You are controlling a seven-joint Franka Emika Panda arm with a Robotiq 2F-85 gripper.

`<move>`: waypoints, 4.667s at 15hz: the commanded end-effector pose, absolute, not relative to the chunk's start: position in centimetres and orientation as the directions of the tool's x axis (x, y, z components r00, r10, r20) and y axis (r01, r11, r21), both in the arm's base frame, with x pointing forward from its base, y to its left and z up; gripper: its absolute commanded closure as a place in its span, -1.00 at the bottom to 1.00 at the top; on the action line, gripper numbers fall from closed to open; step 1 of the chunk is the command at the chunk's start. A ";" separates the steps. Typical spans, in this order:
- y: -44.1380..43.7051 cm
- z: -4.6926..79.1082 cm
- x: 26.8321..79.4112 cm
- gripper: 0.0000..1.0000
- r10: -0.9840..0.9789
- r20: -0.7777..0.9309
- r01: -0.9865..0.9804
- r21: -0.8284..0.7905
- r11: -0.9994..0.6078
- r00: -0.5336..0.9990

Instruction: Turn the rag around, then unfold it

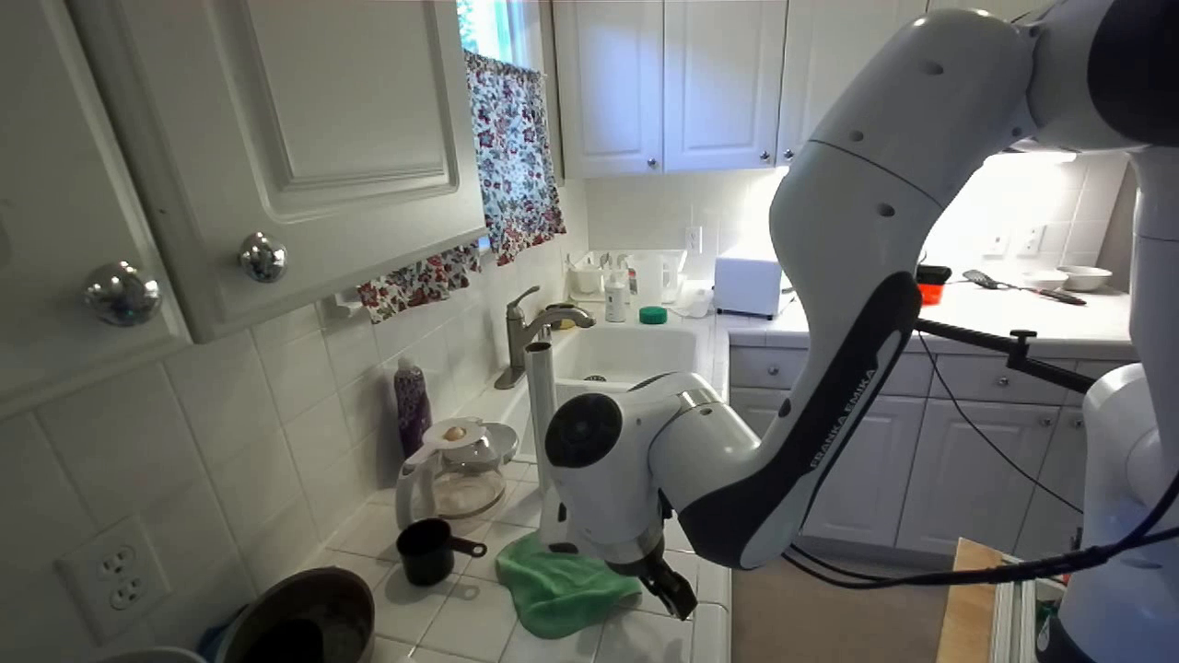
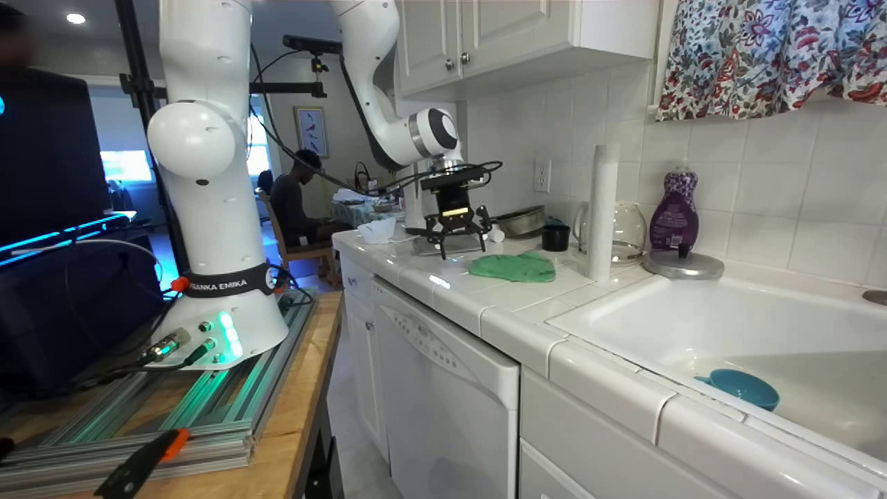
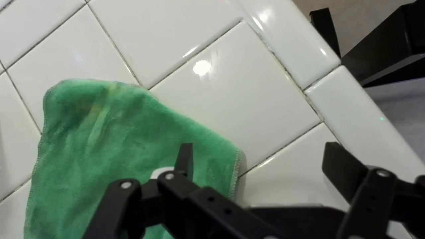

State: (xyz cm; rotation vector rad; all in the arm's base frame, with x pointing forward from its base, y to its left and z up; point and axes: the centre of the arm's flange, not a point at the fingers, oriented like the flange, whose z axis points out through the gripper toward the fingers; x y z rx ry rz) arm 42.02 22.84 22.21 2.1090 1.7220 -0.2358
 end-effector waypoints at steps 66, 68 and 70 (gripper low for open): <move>25.6 22.2 44.7 0.02 0.948 -0.314 0.998 -0.060 0.032 -0.049; 25.4 22.4 44.4 0.32 0.957 -0.287 0.999 -0.024 0.031 -0.036; 25.4 23.0 43.9 0.60 0.962 -0.270 1.000 0.007 0.027 -0.024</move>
